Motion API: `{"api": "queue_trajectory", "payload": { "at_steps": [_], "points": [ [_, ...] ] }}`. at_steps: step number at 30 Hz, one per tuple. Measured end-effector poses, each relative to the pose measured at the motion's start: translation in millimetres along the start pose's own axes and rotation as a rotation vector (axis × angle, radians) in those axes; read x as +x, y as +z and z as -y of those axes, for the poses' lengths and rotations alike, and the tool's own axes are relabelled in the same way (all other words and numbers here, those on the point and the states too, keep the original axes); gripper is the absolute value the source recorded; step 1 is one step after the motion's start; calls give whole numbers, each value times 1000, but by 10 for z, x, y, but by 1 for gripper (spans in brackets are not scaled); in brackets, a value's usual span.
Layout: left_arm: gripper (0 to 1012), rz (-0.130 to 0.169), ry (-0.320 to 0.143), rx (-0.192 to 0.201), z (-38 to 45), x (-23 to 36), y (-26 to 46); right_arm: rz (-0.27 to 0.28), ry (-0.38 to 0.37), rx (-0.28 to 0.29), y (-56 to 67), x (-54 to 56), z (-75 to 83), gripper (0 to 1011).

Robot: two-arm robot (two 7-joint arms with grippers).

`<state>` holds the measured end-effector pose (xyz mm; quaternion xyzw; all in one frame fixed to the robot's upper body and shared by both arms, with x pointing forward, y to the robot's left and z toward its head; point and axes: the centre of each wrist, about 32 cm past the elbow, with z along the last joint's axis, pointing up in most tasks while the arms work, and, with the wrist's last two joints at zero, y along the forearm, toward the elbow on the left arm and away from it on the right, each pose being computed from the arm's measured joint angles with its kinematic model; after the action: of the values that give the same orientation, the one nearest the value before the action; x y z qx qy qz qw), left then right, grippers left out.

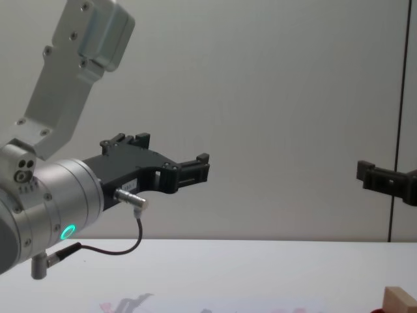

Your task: Use the one hand to pick up the stamp and affix it onto the A4 paper.

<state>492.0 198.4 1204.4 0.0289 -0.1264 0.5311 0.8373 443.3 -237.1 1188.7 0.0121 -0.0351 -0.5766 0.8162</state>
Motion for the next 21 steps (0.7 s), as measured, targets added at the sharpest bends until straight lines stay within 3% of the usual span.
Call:
{"api": "queue_trajectory", "payload": {
  "at_steps": [21],
  "points": [
    [1002,0,0,0,0,0,0,0,0,0,0,0,0,1001]
  ]
}}
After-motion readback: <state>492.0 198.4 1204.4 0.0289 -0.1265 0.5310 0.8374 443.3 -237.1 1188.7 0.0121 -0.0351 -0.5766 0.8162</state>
